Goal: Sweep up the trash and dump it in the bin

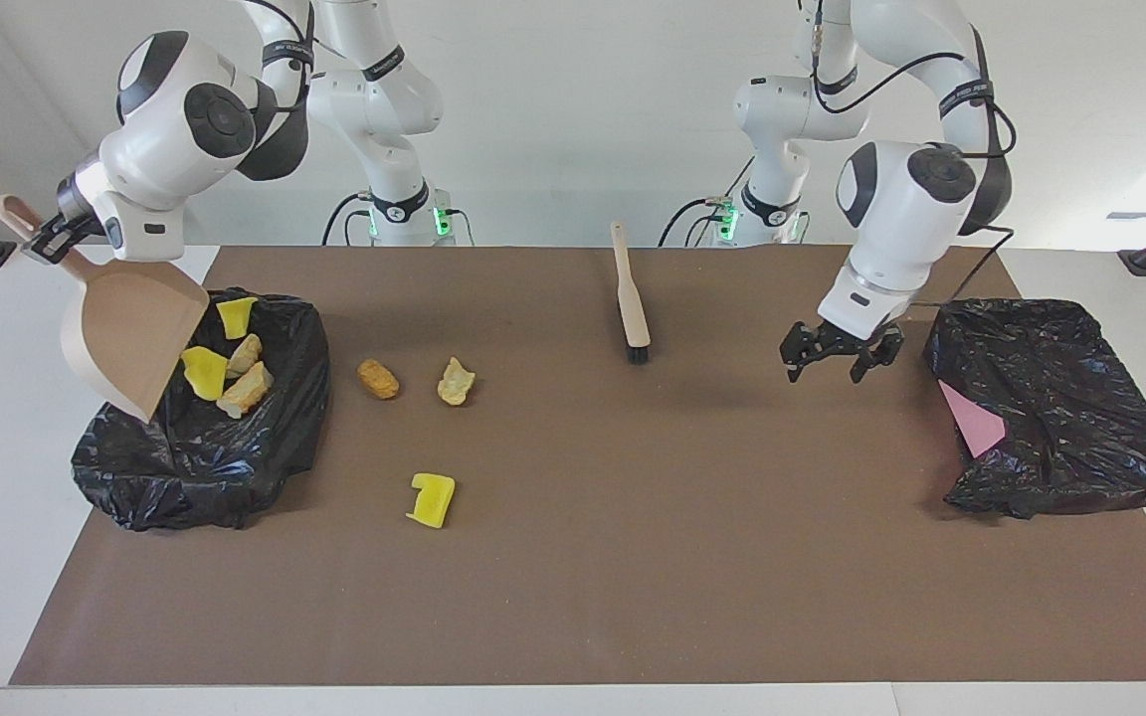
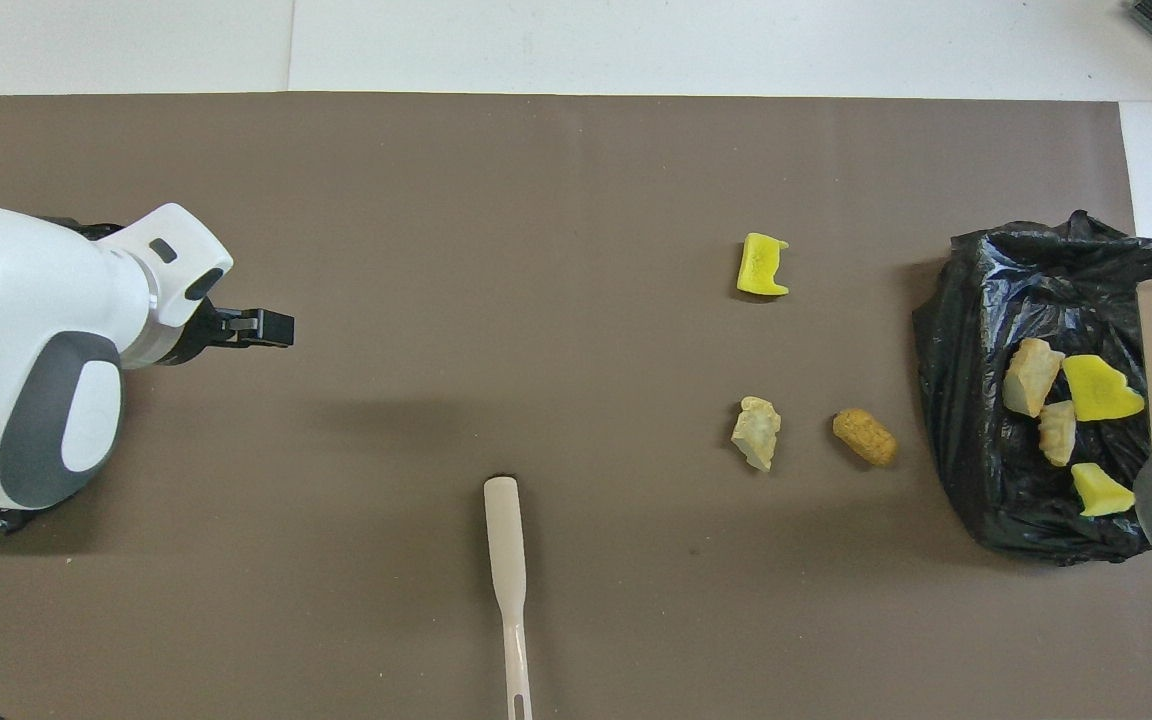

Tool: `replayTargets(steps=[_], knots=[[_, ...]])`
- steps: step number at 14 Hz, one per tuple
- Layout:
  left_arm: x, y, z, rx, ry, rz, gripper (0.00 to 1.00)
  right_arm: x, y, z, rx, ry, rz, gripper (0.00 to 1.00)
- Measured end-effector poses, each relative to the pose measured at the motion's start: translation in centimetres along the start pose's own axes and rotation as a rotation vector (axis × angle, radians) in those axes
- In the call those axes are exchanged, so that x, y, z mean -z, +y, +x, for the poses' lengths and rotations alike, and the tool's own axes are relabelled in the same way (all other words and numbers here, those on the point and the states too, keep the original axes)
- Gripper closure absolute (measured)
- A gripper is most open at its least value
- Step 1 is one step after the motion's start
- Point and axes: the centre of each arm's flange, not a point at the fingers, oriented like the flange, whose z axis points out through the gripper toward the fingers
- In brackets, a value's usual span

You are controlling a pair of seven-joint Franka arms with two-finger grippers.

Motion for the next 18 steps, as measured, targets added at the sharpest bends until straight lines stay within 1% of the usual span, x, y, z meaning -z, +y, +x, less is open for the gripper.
replayTargets(steps=[3,5,7,10,11,13,14,15,18], knots=[[3.0,-1.3,0.7,-0.013,-0.018,0.003,0.0,1.4,0.0,-0.3,0.024,-0.103,-0.017,0.67],[5.2,-1.9,0.9,-0.025,-0.038,0.005,0.0,3.2,0.0,-0.1,0.035,-0.152,-0.031,0.67],[8.0,-2.2,1.1,-0.036,-0.051,0.007,0.0,5.1,0.1,-0.2,0.028,-0.165,-0.055,0.67],[11.0,-3.0,0.9,-0.054,-0.086,0.015,0.0,7.0,0.8,-1.6,-0.011,-0.152,-0.086,0.67],[11.8,-3.3,0.7,-0.06,-0.096,0.015,0.0,7.7,1.1,-1.6,-0.02,-0.121,-0.091,0.67],[13.2,-3.9,0.5,-0.063,-0.112,0.015,0.0,9.3,1.6,-0.3,-0.028,-0.023,-0.093,0.67],[13.7,-3.9,0.5,-0.064,-0.11,0.015,0.0,10.0,2.0,0.4,-0.044,0.021,-0.093,0.67],[13.8,-3.8,0.4,-0.066,-0.109,0.015,0.0,10.6,2.5,0.8,-0.071,0.066,-0.079,0.67],[13.6,-3.8,0.3,-0.068,-0.125,0.014,0.0,12.2,3.6,2.5,-0.183,0.232,0.009,0.67]])
